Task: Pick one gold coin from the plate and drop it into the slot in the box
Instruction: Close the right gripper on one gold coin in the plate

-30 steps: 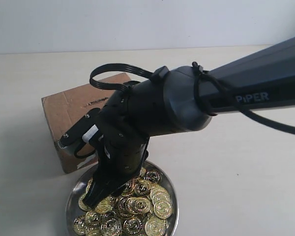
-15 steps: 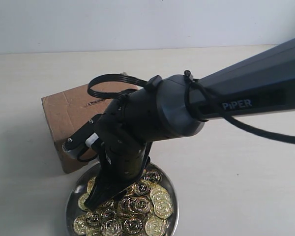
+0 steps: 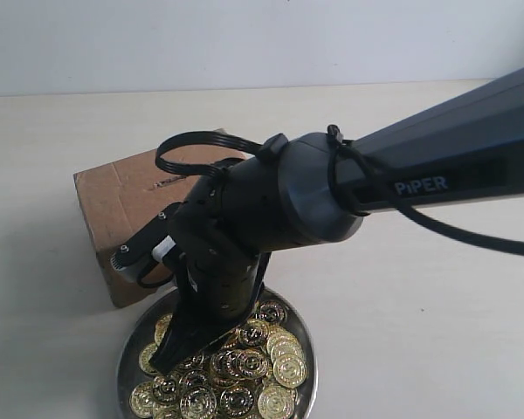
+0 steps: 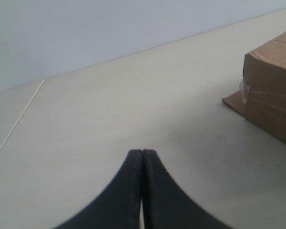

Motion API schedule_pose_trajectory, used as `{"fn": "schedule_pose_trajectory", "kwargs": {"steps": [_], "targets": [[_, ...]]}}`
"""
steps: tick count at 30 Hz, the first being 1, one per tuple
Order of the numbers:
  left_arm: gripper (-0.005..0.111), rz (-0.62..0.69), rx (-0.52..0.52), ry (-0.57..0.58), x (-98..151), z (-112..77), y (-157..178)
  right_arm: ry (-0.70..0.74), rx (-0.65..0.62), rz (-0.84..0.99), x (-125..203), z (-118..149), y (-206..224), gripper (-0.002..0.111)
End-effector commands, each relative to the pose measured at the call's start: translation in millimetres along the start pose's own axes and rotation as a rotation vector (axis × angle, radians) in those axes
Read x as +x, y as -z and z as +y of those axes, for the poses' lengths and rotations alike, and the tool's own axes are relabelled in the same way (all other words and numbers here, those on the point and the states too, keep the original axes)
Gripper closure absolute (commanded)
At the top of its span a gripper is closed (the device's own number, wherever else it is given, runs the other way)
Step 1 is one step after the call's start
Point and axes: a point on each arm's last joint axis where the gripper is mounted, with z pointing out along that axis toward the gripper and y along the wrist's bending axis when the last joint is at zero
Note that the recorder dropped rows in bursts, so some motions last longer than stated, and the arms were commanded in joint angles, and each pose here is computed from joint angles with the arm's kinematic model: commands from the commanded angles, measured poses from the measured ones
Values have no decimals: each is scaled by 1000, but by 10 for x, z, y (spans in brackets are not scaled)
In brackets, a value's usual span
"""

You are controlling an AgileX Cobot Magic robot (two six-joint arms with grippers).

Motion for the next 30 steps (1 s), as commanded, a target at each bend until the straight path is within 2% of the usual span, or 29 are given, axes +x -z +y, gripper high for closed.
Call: {"fn": "schedule_pose_trajectory", "kwargs": {"steps": [1, 7, 20, 26, 30], "targets": [[107, -7, -6, 6, -4, 3, 3, 10, 5, -2, -6, 8, 6, 72], [107, -7, -6, 6, -4, 3, 3, 5, 13, 8, -79, 0, 83, 80], [107, -7, -6, 6, -4, 3, 3, 22, 17, 87, -170, -6, 265, 80], [107, -7, -6, 6, -4, 3, 3, 131, -132, 130, -122, 112, 369, 80], [107, -7, -6, 6, -4, 3, 3, 190, -198, 109, -104, 146, 585, 80]]}}
